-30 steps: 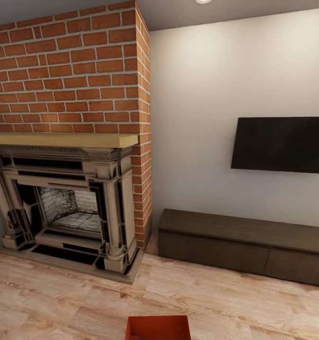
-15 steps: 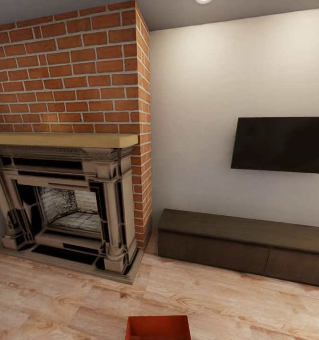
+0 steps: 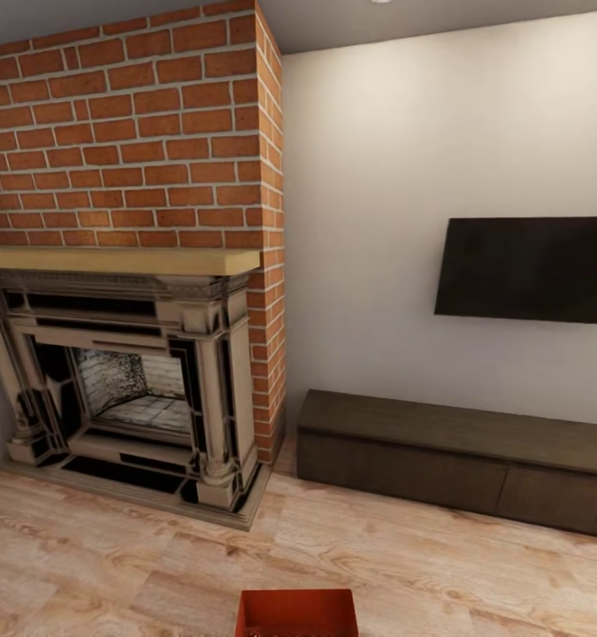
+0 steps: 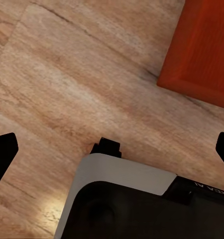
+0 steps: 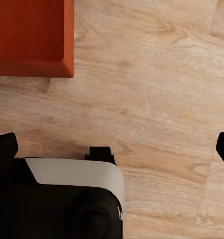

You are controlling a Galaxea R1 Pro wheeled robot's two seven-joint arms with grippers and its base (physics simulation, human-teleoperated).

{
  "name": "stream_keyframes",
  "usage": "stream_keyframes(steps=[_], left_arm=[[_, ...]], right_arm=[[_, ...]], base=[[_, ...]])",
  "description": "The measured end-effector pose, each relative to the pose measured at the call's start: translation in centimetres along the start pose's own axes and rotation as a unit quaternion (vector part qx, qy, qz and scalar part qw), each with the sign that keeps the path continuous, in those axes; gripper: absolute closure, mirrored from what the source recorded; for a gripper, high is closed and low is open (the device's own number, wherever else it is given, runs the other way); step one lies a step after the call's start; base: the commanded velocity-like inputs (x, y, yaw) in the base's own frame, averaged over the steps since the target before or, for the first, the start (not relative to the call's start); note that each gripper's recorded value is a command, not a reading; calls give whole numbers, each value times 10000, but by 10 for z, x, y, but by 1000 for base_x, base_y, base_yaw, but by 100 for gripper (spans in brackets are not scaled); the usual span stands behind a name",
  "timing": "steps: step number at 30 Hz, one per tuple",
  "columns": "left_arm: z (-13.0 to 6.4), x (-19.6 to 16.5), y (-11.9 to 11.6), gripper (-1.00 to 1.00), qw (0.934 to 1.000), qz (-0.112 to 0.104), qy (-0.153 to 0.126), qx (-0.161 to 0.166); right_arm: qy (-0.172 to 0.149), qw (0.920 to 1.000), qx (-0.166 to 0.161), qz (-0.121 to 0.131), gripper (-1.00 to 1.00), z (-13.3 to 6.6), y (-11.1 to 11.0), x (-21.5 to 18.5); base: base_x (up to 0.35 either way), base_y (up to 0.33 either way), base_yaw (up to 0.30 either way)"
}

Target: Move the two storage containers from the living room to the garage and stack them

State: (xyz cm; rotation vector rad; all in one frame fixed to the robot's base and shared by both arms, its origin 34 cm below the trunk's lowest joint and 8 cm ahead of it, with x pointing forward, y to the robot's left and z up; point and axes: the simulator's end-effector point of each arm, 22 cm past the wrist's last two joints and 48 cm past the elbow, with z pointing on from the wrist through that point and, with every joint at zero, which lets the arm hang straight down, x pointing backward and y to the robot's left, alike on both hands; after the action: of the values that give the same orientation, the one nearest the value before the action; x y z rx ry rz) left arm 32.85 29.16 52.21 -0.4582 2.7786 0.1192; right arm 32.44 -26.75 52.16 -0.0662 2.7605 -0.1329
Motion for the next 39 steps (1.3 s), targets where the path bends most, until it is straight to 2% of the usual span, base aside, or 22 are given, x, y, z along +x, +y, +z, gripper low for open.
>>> stream_keyframes(steps=[5,9,18,22,39], left_arm=[[0,3,1,-100,10000,11,34,-10],[1,5,2,-100,10000,30,54,-18],[2,8,4,-100,9999,104,99,-41],[2,10,4,-100,9998,116,125,-40],[4,20,7,-100,9996,142,246,-80]], right_arm=[[42,10000,-8,45,-100,0,2,3],[57,10000,-33,-64,-100,0,3,5],[121,9999,-50,-90,-100,1,4,10],[160,9999,-35,-15,-100,1,3,13],[300,9995,-7,52,-100,1,3,24]], base=[[0,0,118],[0,0,139],[0,0,117],[0,0,50],[0,0,-123]])
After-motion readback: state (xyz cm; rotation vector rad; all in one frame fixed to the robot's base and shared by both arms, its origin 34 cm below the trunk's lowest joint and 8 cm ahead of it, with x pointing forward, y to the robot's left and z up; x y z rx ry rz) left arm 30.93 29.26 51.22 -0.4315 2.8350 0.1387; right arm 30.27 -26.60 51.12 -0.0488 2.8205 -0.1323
